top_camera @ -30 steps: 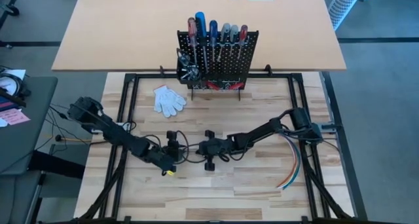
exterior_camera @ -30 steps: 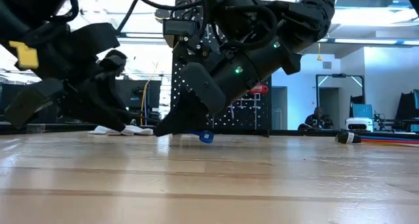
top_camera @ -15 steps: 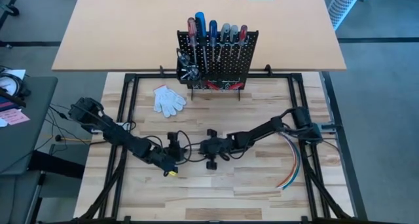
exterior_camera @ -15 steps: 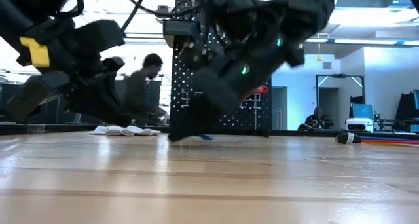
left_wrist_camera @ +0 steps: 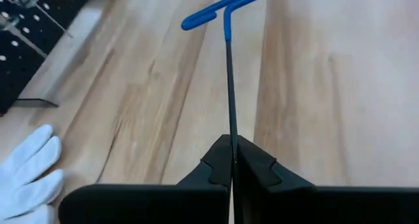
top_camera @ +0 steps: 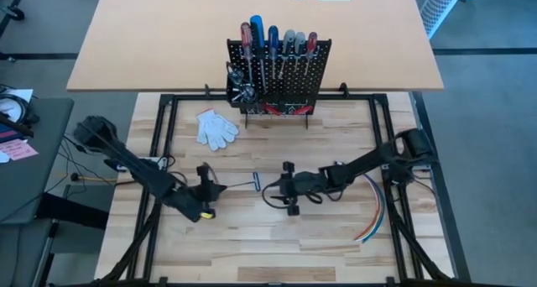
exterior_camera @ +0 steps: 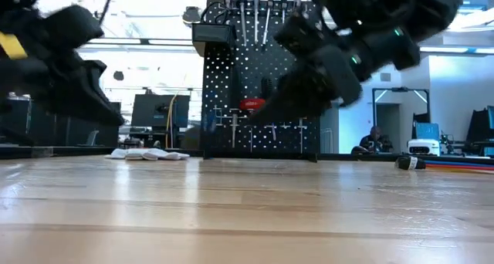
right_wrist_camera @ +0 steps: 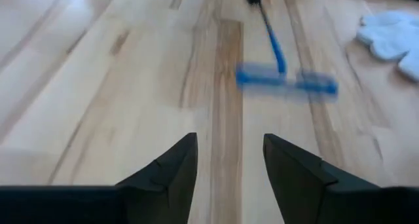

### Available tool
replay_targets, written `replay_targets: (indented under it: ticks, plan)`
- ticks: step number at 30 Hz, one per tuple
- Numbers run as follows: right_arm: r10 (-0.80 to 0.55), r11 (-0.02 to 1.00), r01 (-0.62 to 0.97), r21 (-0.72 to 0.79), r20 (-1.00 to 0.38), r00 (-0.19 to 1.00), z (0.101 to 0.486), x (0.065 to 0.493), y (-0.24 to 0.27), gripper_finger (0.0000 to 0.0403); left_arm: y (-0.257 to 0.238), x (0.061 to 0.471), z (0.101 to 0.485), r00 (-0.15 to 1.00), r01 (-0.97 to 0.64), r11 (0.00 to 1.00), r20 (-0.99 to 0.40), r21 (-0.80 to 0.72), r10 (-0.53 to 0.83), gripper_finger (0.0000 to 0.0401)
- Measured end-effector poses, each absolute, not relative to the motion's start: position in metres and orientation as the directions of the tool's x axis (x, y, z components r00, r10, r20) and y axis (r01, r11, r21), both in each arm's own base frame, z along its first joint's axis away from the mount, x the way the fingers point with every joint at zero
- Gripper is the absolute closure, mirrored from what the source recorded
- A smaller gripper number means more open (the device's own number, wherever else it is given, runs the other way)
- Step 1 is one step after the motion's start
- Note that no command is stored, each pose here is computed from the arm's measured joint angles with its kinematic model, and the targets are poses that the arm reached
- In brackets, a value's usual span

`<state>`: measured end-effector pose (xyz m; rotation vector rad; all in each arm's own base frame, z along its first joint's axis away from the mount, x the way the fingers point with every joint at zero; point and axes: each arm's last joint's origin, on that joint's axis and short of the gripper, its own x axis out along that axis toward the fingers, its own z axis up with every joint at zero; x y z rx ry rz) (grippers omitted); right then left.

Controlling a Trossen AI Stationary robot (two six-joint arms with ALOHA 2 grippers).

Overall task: Hang tools onto peg board
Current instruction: Hang the blue pick tool on the peg board

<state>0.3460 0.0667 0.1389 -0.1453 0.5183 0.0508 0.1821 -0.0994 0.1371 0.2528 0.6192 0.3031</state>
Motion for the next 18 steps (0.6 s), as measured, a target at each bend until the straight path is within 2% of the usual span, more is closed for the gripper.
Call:
replay_targets:
  ticks: [3,6,10,13,18]
  plan:
    - [0.02,0.989,-0.087,-0.123,-0.464,0.886,0.133,0.339,0.067,0.022,-0.094,0.166,0.144,0.851,-0.198,0.955,-0.445,0.221,0.28,0.0401]
    - [0.026,0.987,-0.087,-0.135,-0.403,0.915,0.14,0.342,0.068,0.0221,-0.089,0.154,0.149,0.919,-0.126,0.986,-0.36,0.113,0.158,0.0401]
    - [0.034,0.964,-0.111,-0.24,-0.304,0.952,0.159,0.354,0.071,0.022,-0.084,0.142,0.155,0.968,-0.001,1.0,-0.252,0.002,0.002,0.0401]
    - [0.037,0.937,-0.119,-0.327,-0.246,0.968,0.175,0.365,0.073,0.022,-0.082,0.137,0.16,0.974,0.063,0.998,-0.214,-0.026,-0.068,0.0401]
    - [0.04,0.907,-0.115,-0.404,-0.19,0.981,0.198,0.379,0.076,0.022,-0.083,0.134,0.166,0.979,0.099,0.995,-0.178,-0.02,-0.101,0.0401]
